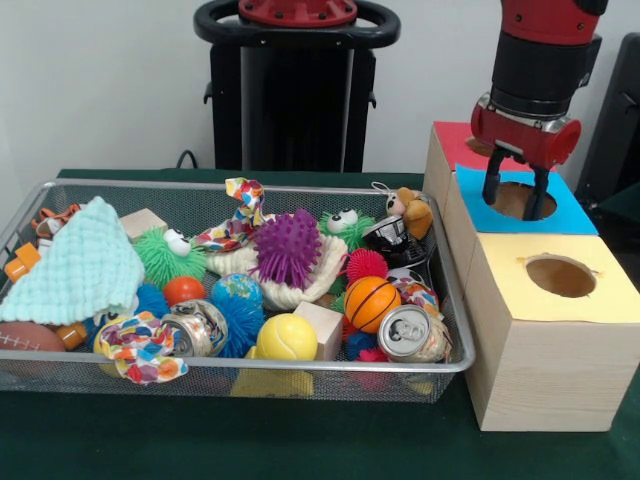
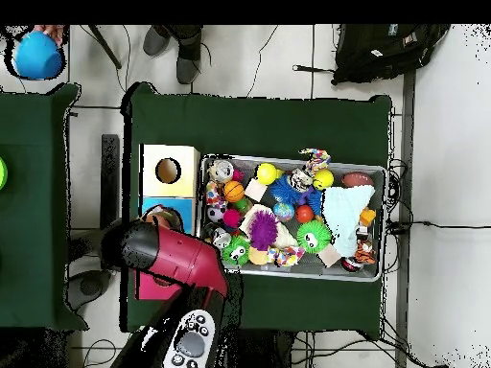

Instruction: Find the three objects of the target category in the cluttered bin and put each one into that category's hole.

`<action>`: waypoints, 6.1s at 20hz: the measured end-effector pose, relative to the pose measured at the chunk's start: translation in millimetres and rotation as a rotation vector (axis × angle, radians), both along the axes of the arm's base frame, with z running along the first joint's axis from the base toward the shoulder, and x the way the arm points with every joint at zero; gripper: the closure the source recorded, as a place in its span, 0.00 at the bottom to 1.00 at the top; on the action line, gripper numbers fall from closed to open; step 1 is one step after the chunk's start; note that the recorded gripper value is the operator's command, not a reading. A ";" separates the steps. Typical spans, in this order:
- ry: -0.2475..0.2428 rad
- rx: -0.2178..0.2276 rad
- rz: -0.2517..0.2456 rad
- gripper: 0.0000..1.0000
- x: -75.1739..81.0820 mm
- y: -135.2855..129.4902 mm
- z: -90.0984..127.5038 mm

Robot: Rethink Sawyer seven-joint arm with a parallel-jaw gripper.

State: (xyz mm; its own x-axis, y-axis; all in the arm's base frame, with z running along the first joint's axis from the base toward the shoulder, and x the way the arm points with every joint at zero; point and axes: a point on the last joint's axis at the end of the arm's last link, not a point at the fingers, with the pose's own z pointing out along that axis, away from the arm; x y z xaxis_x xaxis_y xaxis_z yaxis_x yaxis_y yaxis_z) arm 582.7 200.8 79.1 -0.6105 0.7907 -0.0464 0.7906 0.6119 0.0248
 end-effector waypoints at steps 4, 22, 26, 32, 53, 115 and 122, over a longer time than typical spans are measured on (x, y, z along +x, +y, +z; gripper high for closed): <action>-0.001 0.001 0.000 0.00 -0.3 0.1 1.8; -0.004 0.064 -0.004 0.00 4.7 7.6 54.6; 0.018 0.087 -0.006 0.00 3.2 8.1 68.7; 0.019 0.098 -0.031 0.00 11.1 -9.7 78.8; -0.005 0.015 -0.106 1.00 54.5 -151.3 69.0; -0.132 -0.052 0.069 1.00 106.7 -196.9 -39.1; -0.104 -0.052 0.085 1.00 77.0 -222.5 -71.0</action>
